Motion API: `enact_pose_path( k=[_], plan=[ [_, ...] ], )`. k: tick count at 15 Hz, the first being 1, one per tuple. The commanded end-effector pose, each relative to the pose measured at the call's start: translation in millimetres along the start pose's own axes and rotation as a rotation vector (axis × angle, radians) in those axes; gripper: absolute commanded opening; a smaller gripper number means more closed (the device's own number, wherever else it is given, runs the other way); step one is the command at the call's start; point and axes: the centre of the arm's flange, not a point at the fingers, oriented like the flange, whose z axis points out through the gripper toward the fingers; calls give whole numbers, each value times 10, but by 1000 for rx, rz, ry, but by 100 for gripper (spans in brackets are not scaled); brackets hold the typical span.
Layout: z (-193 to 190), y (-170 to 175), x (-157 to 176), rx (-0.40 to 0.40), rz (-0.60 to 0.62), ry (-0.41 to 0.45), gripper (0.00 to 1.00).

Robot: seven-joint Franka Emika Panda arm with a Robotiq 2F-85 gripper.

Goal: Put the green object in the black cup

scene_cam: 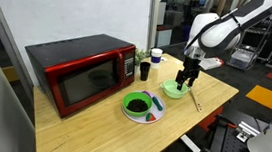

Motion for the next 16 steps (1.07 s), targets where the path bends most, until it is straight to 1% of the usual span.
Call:
enact_pose_path(
  k=[1, 9, 12, 16],
  plan=[
    [0, 0, 0, 0, 0, 0, 100],
    [0, 0, 0, 0, 0, 0, 100],
    [104, -97, 28, -22, 3, -1, 100],
    [363, -279, 124, -57, 42, 39, 100]
  ],
)
